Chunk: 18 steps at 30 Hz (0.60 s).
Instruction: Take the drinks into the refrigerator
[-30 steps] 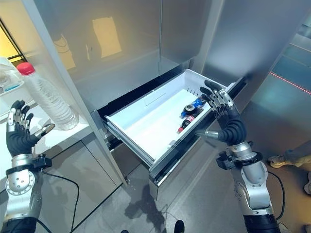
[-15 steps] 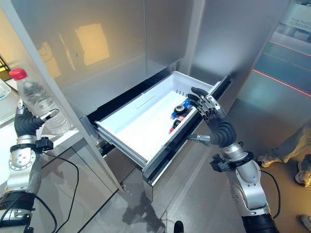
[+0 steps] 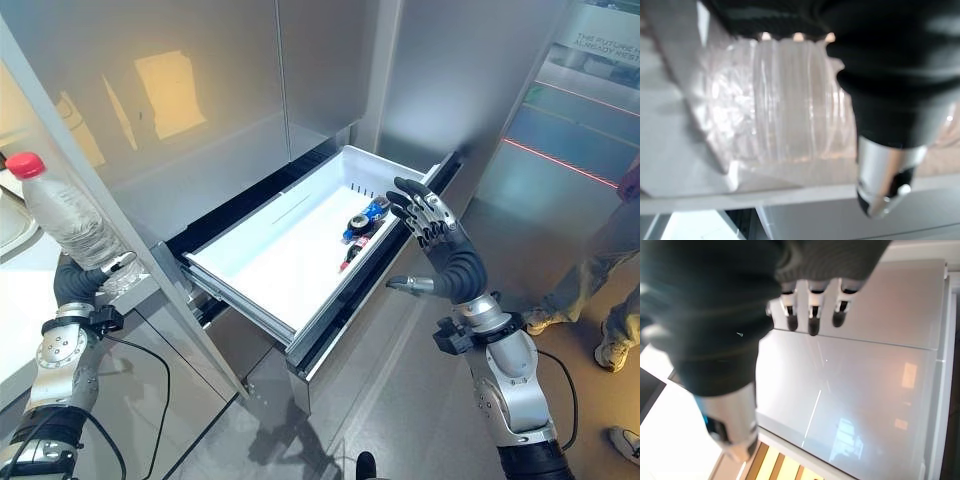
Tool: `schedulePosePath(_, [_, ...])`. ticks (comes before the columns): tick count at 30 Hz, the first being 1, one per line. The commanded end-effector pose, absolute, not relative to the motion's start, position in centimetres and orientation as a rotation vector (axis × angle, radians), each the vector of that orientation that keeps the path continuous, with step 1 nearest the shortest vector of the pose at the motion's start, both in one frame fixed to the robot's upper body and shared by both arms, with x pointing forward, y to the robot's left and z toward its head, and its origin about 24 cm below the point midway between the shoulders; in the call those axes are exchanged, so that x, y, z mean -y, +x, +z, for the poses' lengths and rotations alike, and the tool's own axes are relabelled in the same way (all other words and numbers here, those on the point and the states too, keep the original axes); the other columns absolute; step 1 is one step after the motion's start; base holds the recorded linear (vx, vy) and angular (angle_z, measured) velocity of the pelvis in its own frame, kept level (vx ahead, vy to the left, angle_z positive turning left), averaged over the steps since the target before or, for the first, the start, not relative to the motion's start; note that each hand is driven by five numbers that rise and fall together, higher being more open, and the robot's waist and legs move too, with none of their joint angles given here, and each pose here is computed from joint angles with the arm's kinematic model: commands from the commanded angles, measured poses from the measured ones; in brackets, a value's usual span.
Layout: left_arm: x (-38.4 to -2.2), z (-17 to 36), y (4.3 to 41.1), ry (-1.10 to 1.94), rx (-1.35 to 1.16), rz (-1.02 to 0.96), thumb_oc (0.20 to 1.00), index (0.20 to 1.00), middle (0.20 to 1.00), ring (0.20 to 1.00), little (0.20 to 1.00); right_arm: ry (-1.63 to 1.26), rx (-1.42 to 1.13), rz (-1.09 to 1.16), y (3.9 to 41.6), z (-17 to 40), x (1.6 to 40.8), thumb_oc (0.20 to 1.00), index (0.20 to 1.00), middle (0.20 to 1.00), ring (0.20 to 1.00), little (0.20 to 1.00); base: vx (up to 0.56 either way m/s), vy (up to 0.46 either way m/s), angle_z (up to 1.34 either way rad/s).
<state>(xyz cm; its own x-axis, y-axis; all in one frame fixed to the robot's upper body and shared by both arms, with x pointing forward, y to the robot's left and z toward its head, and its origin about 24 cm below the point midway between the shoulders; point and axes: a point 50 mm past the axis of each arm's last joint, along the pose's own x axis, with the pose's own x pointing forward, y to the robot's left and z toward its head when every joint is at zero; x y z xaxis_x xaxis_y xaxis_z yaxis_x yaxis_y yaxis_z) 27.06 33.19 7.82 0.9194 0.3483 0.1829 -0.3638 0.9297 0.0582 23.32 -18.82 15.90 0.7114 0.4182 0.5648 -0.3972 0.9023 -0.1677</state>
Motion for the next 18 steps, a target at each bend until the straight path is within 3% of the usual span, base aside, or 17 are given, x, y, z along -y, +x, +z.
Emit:
schedulePosePath(1, [-31.9, 6.8, 28.2, 0.078, 0.131, 0.305, 1.0, 1.0, 1.0, 1.0, 1.0, -0.034, 0.827, 0.476, 22.0, 19.5, 18.7, 1.0, 1.0, 1.0, 1.0, 1.0, 0.0, -0.004, -0.05])
schedulePosePath(16, [-31.3, 4.2, 27.4, 0.087, 0.029, 0.278, 1.0, 1.0, 1.0, 1.0, 1.0, -0.029, 0.803, 0.485, 22.1, 19.1, 18.7, 1.0, 1.0, 1.0, 1.0, 1.0, 0.0, -0.001, -0.01])
schedulePosePath(17, [-31.3, 4.2, 27.4, 0.088, 0.026, 0.281, 0.438, 0.438, 0.438, 0.438, 0.438, -0.035, 0.802, 0.486, 22.1, 19.0, 18.7, 1.0, 1.0, 1.0, 1.0, 1.0, 0.0, 0.0, 0.0])
schedulePosePath(18, [-31.3, 4.1, 27.3, 0.09, 0.027, 0.286, 0.2, 0.2, 0.2, 0.2, 0.2, -0.037, 0.802, 0.486, 22.1, 19.0, 18.7, 1.0, 1.0, 1.0, 1.0, 1.0, 0.0, 0.0, 0.0])
